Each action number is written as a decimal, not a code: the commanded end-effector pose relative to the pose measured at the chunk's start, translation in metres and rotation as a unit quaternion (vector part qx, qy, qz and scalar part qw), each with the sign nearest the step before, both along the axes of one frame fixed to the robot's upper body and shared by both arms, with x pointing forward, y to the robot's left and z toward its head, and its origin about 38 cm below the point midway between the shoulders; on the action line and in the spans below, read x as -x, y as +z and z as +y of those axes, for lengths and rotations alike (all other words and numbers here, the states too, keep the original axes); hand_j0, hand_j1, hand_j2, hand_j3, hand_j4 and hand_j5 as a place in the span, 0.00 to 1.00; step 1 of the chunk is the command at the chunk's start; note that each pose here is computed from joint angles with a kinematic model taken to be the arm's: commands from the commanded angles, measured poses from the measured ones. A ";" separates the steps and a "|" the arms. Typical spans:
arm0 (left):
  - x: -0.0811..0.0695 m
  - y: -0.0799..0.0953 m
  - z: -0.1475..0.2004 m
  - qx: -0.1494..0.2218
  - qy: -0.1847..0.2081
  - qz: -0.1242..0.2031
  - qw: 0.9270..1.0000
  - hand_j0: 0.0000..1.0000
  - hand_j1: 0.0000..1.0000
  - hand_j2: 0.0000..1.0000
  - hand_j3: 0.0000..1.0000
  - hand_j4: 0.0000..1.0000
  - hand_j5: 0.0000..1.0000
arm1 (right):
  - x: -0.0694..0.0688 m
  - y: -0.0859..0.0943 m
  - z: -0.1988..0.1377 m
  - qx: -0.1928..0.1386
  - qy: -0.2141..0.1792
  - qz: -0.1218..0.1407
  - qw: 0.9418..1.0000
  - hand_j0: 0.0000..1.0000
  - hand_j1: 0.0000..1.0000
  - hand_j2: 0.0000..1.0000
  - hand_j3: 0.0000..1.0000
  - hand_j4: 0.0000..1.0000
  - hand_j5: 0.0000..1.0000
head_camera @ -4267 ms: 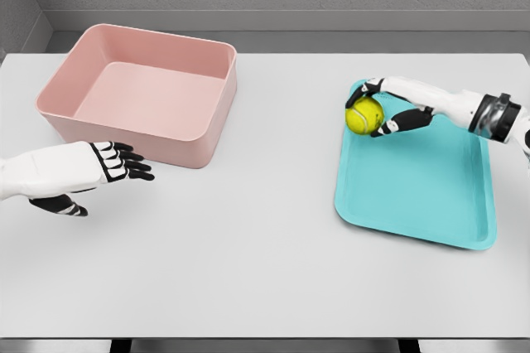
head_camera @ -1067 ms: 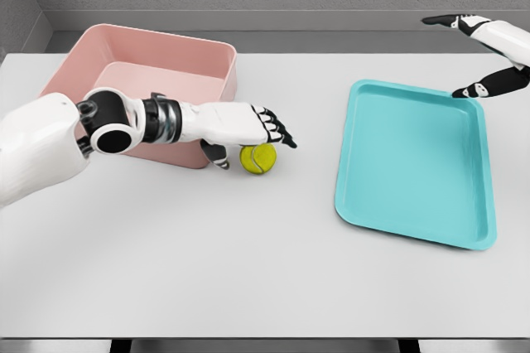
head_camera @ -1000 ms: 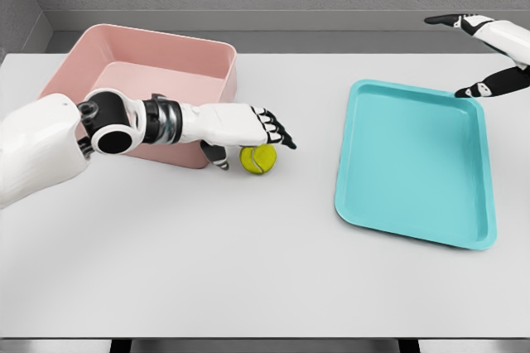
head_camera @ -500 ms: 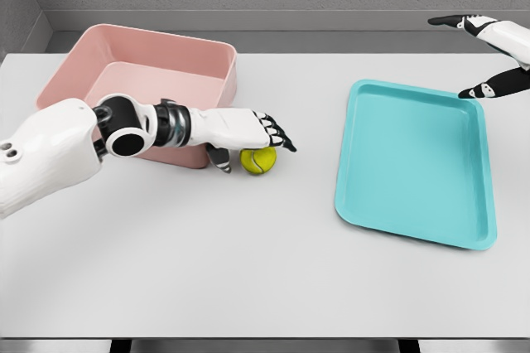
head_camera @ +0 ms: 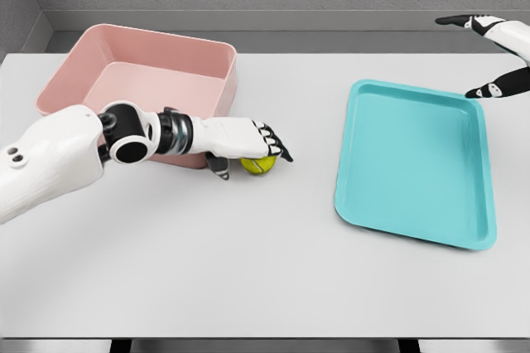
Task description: Put the tennis from the blue tray into the pink basket with both arms
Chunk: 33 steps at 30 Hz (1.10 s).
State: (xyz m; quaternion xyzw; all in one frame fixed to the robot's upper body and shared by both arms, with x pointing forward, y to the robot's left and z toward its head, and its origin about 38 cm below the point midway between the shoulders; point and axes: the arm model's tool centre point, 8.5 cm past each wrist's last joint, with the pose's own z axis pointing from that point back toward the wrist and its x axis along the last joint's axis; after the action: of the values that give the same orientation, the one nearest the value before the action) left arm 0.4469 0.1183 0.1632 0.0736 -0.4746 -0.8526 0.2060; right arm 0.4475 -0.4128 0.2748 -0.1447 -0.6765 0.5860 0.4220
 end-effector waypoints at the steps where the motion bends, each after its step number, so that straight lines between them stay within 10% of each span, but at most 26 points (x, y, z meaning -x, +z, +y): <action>1: 0.001 -0.001 0.000 -0.001 -0.001 0.001 1.000 0.97 0.97 0.97 0.97 0.97 0.97 | 0.000 0.001 -0.002 -0.003 -0.003 0.001 1.000 1.00 1.00 1.00 1.00 1.00 1.00; 33: 0.009 0.007 -0.005 -0.008 -0.059 -0.020 0.998 0.40 0.40 0.40 0.40 0.40 0.40 | 0.000 0.001 -0.010 -0.005 -0.013 0.001 1.000 1.00 1.00 1.00 1.00 1.00 1.00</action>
State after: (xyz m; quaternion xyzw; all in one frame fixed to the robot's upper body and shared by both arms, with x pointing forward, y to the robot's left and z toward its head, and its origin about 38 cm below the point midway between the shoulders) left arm 0.4416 0.1124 0.1718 0.0751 -0.4727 -0.8648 0.1515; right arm 0.4474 -0.4206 0.2734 -0.1492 -0.6739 0.5815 0.4306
